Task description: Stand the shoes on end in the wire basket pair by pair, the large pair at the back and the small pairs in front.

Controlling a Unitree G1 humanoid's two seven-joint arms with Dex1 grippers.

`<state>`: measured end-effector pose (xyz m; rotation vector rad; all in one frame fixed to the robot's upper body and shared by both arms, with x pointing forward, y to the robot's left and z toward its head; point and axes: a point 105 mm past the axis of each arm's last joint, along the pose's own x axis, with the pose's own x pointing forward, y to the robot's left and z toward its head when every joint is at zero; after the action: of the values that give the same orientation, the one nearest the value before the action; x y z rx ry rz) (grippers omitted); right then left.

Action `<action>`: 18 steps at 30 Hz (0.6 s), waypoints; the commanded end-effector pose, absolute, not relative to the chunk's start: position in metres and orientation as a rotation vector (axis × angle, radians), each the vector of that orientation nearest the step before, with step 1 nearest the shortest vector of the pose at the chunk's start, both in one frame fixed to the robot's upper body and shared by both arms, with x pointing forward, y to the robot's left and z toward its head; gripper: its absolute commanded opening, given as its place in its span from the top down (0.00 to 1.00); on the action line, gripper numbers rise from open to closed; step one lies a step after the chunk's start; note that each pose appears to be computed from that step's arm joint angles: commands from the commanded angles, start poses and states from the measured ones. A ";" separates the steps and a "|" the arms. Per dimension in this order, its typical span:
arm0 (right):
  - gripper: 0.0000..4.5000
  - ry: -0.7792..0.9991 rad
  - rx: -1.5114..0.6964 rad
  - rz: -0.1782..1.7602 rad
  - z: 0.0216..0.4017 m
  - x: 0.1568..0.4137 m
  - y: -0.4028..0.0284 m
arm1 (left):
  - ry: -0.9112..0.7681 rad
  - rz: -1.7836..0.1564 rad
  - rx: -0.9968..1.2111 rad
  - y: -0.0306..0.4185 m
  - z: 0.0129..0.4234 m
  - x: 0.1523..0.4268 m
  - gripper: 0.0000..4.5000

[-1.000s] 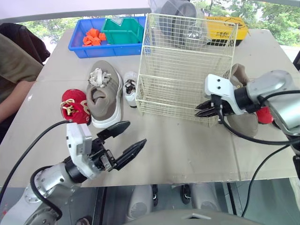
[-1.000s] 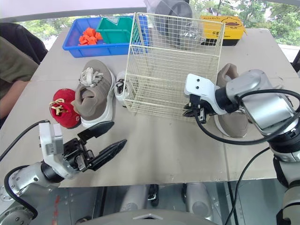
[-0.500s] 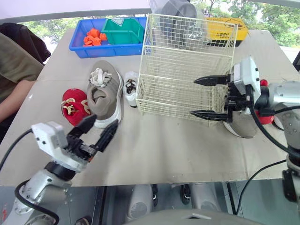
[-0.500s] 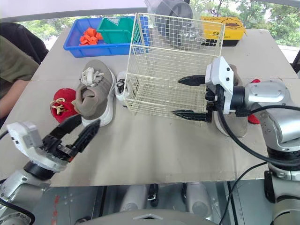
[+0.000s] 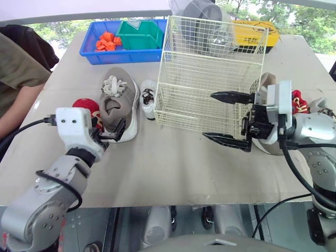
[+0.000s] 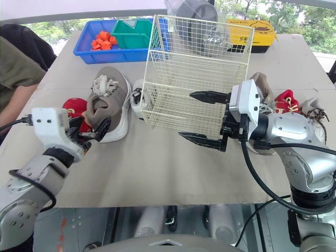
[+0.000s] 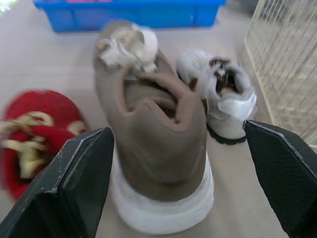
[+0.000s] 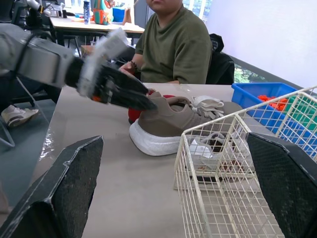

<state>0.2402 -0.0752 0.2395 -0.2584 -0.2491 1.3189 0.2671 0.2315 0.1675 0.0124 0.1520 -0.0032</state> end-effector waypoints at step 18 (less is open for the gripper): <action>0.00 -0.288 -0.292 1.344 0.245 0.236 -0.073 | -0.165 0.139 0.046 0.225 0.193 0.281 0.85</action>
<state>0.2390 -0.0731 0.2359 -0.2777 -0.2331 1.3387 0.2877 0.2278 0.1506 0.0104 0.0378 0.1282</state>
